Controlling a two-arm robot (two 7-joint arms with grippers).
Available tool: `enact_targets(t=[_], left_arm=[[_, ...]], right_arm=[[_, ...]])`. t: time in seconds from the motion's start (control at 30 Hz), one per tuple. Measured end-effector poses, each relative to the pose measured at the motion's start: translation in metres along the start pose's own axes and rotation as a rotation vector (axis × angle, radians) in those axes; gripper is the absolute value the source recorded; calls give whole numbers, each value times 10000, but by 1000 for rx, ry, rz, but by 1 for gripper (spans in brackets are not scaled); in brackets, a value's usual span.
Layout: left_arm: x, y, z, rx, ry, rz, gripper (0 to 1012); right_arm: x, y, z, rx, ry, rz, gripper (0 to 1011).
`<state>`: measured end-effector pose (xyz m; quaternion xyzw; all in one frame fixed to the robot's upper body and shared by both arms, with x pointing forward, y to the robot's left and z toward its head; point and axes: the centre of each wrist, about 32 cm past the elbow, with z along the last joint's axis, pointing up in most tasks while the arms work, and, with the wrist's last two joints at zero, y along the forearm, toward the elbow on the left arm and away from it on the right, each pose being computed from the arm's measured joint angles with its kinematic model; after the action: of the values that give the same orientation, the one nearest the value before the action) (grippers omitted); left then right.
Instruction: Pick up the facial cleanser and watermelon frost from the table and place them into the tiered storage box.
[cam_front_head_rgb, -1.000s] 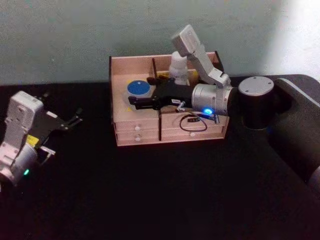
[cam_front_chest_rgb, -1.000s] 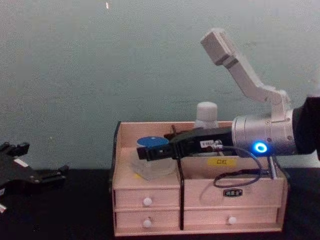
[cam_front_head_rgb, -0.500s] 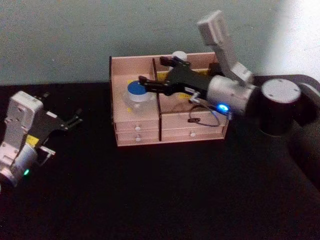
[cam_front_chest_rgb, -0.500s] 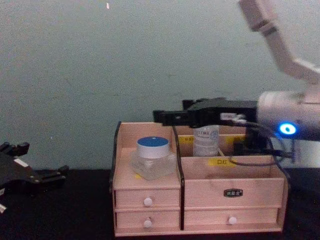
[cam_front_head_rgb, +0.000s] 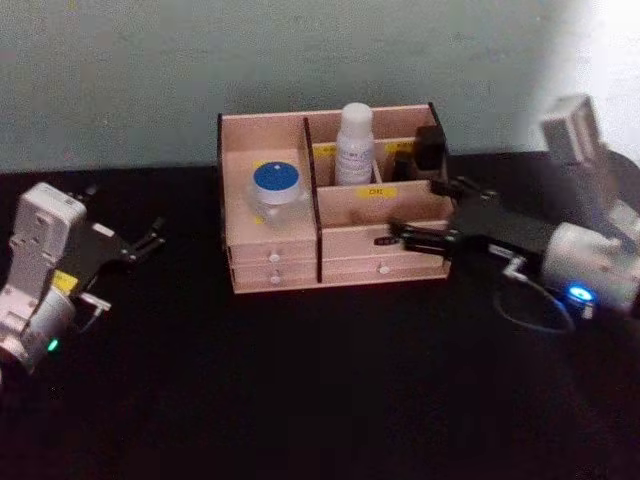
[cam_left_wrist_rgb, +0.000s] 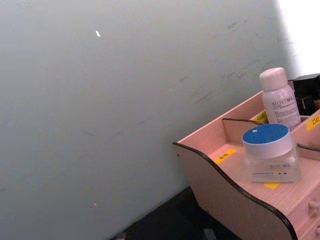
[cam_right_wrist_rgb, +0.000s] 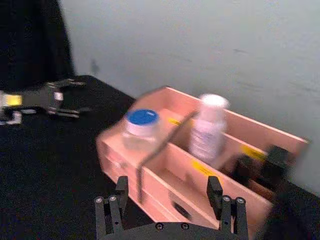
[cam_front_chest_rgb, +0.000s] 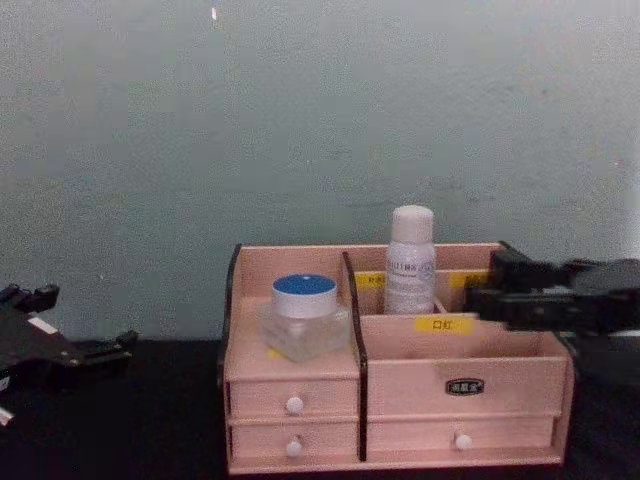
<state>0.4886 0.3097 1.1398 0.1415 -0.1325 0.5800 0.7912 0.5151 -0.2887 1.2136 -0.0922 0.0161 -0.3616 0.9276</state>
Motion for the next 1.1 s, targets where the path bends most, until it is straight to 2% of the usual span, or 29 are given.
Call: enact_targets(t=[0.03,0.1,0.13,0.2,0.23,0.27,0.37,0.5,0.63,0.87,1.1], left_arm=[[0,0,0,0,0,0,1001],[0,0,0,0,0,0,1001],[0,0,0,0,0,0,1001],[0,0,0,0,0,0,1001],[-1,0,0,0,0,0,1001],[0,0,0,0,0,0,1001],[0,0,0,0,0,0,1001],[0,0,0,0,0,0,1001],[0,0,0,0,0,0,1001],[0,0,0,0,0,0,1001],[-1,0,0,0,0,0,1001]], right_arm=[[2,-96,-17,-5,-2,-39,1002],[-5,-176,-32,-6,-1,-97,1003],[-16,-247,-46,-5,1,-164,1002],[-28,-299,-55,-3,2,-235,1002],[-46,-332,-69,-1,3,-308,1002],[-46,-332,-69,-1,3,-308,1002],[-111,-354,-133,4,13,-516,1002],[-171,-279,-248,-21,25,-674,1002],[-206,-173,-381,-63,26,-743,1002],[-169,11,-566,-140,23,-762,1003],[-171,6,-556,-138,21,-760,1002]])
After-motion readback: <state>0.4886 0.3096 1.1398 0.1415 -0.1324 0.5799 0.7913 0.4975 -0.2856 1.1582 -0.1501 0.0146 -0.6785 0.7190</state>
